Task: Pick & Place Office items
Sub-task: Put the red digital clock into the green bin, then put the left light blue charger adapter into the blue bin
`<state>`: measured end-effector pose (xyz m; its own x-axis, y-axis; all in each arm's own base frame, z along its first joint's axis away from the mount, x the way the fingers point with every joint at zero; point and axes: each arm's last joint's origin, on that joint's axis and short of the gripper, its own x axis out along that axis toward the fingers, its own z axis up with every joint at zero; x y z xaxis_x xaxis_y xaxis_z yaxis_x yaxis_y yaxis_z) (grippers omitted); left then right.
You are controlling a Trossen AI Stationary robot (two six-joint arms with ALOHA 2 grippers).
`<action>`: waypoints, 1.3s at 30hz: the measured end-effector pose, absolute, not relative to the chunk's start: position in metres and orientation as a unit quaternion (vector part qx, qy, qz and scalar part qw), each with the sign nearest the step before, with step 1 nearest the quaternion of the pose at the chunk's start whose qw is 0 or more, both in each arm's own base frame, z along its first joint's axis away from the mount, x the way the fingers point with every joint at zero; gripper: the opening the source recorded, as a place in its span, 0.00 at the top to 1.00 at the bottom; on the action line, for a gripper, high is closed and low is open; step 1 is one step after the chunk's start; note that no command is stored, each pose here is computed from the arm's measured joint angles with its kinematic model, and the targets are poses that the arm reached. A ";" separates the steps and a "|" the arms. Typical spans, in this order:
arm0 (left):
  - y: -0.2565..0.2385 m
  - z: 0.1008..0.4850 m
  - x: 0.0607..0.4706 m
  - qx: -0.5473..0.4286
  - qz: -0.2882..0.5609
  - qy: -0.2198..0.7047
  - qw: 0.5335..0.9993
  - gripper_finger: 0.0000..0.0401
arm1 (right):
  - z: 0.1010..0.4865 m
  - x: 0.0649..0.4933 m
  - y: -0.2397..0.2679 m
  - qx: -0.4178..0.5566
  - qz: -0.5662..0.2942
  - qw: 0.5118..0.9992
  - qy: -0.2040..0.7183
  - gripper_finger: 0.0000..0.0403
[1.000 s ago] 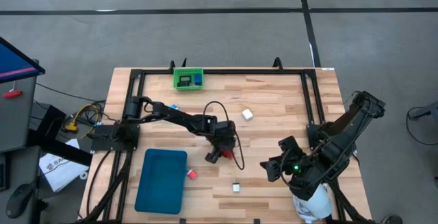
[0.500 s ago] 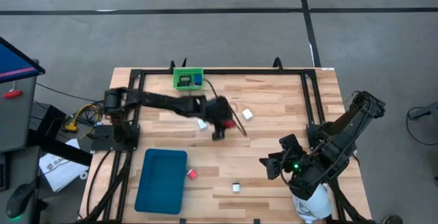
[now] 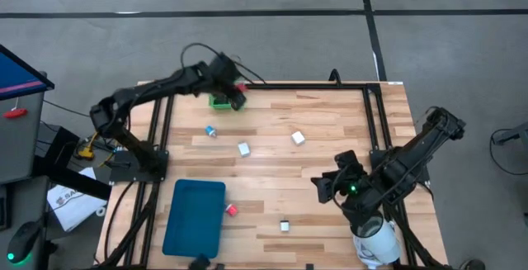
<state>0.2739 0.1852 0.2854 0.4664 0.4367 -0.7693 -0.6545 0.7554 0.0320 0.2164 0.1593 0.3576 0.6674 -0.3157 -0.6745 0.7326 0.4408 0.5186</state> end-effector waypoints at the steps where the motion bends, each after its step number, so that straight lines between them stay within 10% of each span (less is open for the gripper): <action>1: 0.193 0.285 0.270 -0.141 0.329 0.398 0.845 0.62 | 0.359 0.216 0.156 0.417 -0.323 0.813 0.248 0.43; 18: 0.255 0.219 0.247 -0.220 0.359 0.491 0.763 0.58 | 0.377 0.215 0.122 0.414 -0.335 0.816 0.226 0.43; 39: 0.256 0.218 0.247 -0.207 0.337 0.499 0.771 0.55 | 0.378 0.217 0.117 0.416 -0.342 0.812 0.225 0.43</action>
<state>0.2469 0.2555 0.2178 0.2752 0.3132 -0.9089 -0.7266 0.6868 0.0167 0.2166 0.1170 0.3776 0.6652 -0.3674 -0.6500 0.7422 0.4203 0.5220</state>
